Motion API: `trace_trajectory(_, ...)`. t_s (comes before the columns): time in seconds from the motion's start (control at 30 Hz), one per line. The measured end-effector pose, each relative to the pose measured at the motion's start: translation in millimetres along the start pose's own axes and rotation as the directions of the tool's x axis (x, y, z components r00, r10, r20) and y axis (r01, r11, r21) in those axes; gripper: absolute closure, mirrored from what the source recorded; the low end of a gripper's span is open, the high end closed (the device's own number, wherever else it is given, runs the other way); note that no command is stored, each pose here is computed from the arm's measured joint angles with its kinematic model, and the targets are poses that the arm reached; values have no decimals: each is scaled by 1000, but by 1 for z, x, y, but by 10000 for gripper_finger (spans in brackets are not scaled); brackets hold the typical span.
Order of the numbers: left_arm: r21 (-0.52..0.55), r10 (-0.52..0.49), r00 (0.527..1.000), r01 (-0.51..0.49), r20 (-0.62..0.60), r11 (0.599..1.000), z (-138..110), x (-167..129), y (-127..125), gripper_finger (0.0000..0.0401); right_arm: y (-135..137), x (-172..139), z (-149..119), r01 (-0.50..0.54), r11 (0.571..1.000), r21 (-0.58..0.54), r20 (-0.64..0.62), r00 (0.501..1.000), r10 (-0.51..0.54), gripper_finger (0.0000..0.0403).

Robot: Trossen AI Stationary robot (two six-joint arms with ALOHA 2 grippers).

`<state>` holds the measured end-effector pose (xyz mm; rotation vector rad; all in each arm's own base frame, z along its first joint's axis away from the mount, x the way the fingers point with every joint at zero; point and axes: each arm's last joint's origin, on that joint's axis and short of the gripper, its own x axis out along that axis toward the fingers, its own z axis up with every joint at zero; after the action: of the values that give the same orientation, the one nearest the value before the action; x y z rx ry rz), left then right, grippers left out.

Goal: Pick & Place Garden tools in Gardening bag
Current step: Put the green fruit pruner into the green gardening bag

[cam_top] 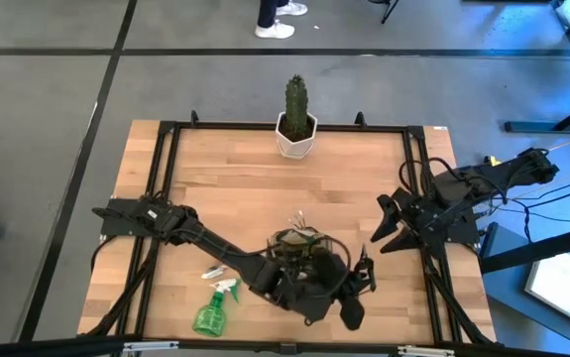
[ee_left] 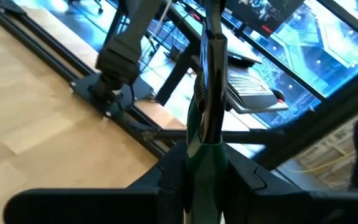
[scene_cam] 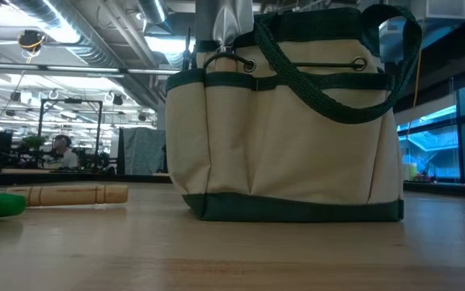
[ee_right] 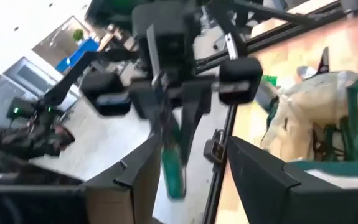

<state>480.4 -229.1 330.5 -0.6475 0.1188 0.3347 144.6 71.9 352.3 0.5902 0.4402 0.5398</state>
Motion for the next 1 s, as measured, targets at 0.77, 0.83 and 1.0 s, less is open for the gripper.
trace_trajectory(0.77, -21, -14, 1000, 15, 22, 1000, 19, 19, 12, 344, 3, 1, 2, -36, 999, -25, 6, 999, 36, 207)
trace_trajectory(0.83, -13, -21, 999, 21, 24, 1000, 22, 22, 14, 344, 2, 1, 2, -29, 999, -26, 10, 1000, 29, 207)
trace_trajectory(1.0, -13, -33, 999, 33, 15, 999, 28, 28, 19, 344, 2, 1, 2, -23, 999, -27, 14, 1000, 23, 207)
